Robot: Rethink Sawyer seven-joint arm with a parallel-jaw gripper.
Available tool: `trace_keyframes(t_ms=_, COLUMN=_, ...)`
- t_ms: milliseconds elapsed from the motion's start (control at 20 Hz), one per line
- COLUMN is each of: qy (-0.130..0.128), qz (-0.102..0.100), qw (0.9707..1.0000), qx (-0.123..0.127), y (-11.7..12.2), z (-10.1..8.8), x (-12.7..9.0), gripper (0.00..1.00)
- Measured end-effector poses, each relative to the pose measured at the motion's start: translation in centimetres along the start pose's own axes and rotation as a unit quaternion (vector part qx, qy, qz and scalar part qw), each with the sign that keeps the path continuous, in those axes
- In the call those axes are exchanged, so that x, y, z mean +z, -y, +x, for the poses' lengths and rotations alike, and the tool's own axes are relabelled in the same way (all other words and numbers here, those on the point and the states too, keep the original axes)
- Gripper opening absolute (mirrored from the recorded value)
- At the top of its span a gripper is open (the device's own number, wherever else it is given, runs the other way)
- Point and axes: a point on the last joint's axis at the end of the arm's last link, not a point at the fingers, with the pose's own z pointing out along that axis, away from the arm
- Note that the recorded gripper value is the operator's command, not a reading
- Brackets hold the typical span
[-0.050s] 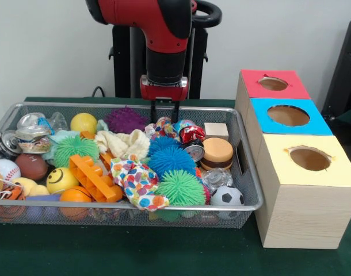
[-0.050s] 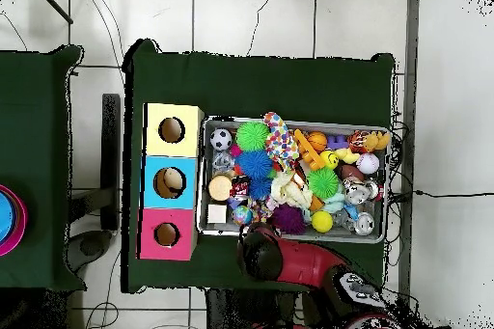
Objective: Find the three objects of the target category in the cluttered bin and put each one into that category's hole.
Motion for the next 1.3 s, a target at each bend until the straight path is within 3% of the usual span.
trace_keyframes(t_ms=350, qy=0.023, qz=0.001, qw=0.9997, qx=-0.004, y=-0.4, z=0.6, x=-0.2, gripper=0.0)
trace_keyframes(t_ms=800, qy=0.056, qz=-0.005, qw=0.9984, qx=0.012, y=0.1, z=0.4, x=-6.4, gripper=0.0)
trace_keyframes(t_ms=850, qy=0.066, qz=-0.007, qw=0.9977, qx=0.016, y=0.3, z=-0.2, x=-8.2, gripper=0.0)
trace_keyframes(t_ms=1150, qy=0.106, qz=-0.016, qw=0.9939, qx=0.025, y=0.5, z=-3.1, x=-13.0, gripper=0.0)
trace_keyframes(t_ms=1300, qy=0.128, qz=-0.019, qw=0.9911, qx=0.031, y=-0.4, z=-5.5, x=-16.3, gripper=0.0)
